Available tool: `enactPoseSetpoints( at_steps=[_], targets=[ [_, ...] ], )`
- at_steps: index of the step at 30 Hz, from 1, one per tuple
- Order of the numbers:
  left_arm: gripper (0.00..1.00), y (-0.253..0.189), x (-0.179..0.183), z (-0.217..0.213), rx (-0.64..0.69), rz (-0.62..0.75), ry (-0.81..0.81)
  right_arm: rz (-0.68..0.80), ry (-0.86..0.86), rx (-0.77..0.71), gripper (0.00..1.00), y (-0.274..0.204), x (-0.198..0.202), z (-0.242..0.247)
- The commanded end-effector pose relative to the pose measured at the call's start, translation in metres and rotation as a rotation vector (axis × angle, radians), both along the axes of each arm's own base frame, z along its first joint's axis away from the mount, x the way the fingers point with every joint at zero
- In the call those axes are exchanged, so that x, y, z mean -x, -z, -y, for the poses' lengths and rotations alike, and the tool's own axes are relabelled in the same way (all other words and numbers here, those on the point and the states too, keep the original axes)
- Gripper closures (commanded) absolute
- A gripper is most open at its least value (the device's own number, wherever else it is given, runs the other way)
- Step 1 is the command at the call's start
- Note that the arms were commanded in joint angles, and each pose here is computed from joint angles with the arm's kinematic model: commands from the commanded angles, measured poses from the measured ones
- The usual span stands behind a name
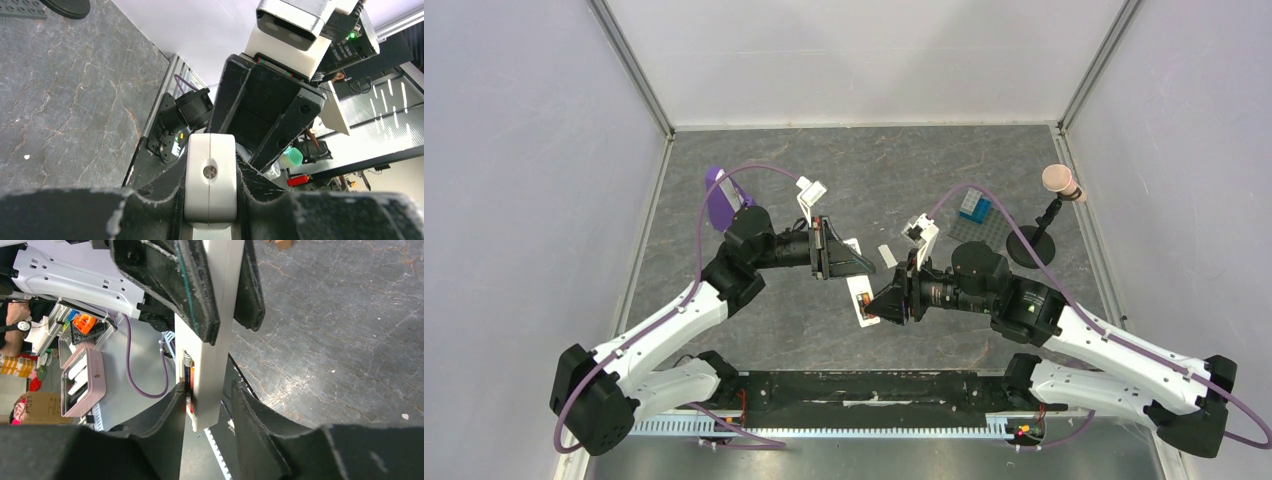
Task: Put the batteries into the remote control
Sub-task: Load the battery into the remote control.
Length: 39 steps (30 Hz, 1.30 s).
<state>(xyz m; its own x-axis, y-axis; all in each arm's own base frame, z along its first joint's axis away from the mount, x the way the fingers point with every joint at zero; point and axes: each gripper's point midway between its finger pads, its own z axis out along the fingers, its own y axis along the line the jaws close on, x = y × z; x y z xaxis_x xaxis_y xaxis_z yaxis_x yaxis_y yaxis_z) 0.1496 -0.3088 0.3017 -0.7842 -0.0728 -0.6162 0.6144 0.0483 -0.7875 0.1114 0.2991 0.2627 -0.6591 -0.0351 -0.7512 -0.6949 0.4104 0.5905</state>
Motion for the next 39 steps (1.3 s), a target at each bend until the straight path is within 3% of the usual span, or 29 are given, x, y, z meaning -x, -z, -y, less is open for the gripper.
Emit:
enactPoseSetpoints(
  at_steps=[1, 5, 13, 16, 22, 27, 28, 31, 33, 39],
  targets=[
    [0.98, -0.021, 0.006, 0.001, 0.055, 0.050, 0.026, 0.026, 0.051, 0.023, 0.50, 0.005, -0.012, 0.003],
    [0.98, -0.012, -0.001, 0.000, 0.026, 0.046, -0.010, 0.037, 0.066, -0.001, 0.32, -0.002, -0.013, 0.005],
    [0.98, -0.015, 0.000, 0.000, 0.034, 0.041, -0.004, 0.014, 0.044, -0.003, 0.32, 0.007, -0.012, -0.002],
    [0.98, -0.016, 0.002, -0.001, 0.041, 0.041, 0.000, -0.002, 0.038, 0.007, 0.38, 0.015, -0.012, -0.006],
    [0.98, -0.018, 0.006, -0.003, 0.057, 0.044, 0.013, -0.017, 0.044, 0.015, 0.77, 0.023, -0.013, -0.006],
    [0.98, -0.019, 0.008, -0.003, 0.063, 0.043, 0.019, -0.019, 0.045, 0.006, 0.82, 0.020, -0.013, -0.007],
    [0.98, -0.019, 0.008, -0.003, 0.062, 0.041, 0.019, -0.019, 0.045, 0.002, 0.80, 0.019, -0.013, -0.008],
    [0.98, -0.013, 0.003, -0.004, 0.044, 0.031, -0.006, -0.018, 0.049, -0.009, 0.48, 0.013, -0.014, -0.009],
    [0.98, -0.008, -0.003, -0.006, 0.026, 0.027, -0.043, -0.012, 0.063, -0.020, 0.34, 0.008, -0.016, -0.008],
    [0.98, 0.017, -0.029, -0.022, -0.046, -0.010, -0.210, 0.007, 0.120, -0.052, 0.26, -0.004, -0.024, 0.001]
  ],
)
